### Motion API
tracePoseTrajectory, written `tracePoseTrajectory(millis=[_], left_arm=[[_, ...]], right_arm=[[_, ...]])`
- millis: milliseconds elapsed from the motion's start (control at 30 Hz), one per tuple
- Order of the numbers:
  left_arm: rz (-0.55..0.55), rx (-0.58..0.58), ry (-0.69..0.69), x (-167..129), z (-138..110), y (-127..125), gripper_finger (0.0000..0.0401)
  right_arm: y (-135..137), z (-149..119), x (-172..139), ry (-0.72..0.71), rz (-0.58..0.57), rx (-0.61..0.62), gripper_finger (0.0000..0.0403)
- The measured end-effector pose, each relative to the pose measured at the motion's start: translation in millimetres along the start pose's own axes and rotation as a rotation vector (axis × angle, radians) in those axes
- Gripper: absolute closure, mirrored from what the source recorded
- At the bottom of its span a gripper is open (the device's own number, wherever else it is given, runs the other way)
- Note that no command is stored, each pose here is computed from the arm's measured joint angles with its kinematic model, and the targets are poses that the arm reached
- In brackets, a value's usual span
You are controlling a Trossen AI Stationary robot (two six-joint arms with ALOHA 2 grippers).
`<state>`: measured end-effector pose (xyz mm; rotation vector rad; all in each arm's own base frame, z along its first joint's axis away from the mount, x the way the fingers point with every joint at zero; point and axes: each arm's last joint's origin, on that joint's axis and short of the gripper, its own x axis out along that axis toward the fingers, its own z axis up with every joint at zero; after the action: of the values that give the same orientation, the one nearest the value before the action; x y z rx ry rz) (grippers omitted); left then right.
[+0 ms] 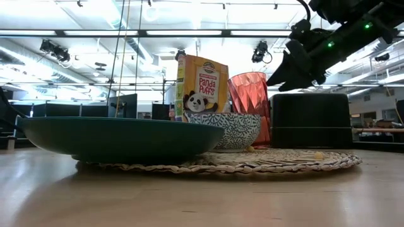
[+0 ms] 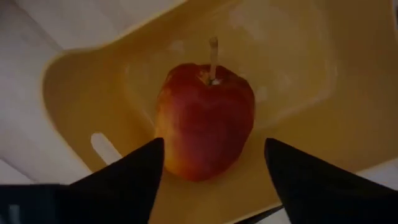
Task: Arrange a breakfast setting
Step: Put the red apple on the brown table mat
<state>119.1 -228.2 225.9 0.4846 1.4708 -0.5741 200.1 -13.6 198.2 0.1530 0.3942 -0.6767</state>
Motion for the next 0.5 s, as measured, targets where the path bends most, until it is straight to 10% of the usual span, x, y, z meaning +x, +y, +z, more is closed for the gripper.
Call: tracePoseTrajectory(millis=[500], left_arm=[[0.008,-0.045,0.023,22,-9,4,0.0046]], right_arm=[[1,0,0,0.016,0.045,0.036,0.0025]])
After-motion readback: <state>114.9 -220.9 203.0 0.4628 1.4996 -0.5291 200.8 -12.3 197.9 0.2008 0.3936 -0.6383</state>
